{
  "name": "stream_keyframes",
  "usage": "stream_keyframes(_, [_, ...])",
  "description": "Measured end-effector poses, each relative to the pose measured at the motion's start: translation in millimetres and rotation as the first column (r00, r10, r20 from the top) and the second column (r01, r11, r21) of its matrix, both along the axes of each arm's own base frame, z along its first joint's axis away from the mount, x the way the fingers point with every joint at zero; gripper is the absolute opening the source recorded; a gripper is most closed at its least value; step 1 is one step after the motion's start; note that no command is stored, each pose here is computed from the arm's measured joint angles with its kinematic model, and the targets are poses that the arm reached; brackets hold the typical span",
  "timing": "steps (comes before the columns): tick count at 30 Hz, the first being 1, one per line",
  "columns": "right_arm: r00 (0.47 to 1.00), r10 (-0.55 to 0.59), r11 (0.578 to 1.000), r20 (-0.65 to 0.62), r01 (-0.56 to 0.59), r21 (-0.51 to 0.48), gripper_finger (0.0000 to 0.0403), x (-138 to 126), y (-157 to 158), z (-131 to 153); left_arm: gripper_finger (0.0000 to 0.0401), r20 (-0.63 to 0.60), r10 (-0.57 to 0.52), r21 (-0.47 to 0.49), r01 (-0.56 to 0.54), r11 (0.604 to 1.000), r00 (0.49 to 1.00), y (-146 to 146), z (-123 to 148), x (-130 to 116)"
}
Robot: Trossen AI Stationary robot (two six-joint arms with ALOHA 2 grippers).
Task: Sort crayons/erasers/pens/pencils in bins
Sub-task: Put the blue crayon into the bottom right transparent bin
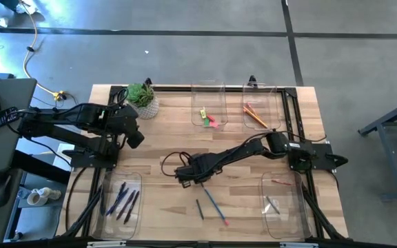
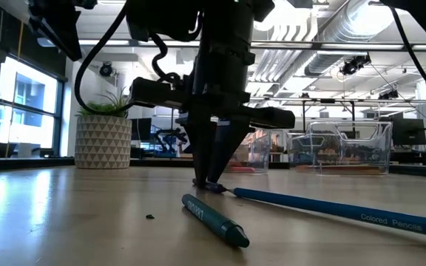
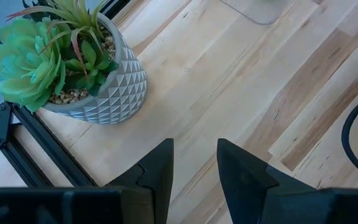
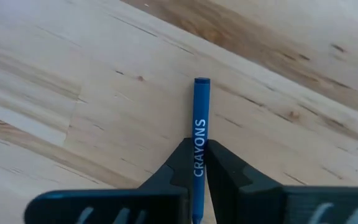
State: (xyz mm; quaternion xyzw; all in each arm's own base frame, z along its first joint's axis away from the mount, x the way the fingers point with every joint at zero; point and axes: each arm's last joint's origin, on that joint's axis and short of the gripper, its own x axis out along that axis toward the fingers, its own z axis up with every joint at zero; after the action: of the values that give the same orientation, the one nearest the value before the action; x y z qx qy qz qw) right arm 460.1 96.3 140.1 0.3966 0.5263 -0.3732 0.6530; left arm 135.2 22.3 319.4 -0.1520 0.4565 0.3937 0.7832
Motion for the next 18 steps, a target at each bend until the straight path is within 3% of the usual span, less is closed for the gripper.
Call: stream_keyframes(18, [0.992,0.107,0.987,0.067,-0.098,-0.128,0.0016,6.2,8.4,27.4,0.0113,0.001,0.004,0.001,-0.004,1.0,1.0,0.1,0.0,0.0])
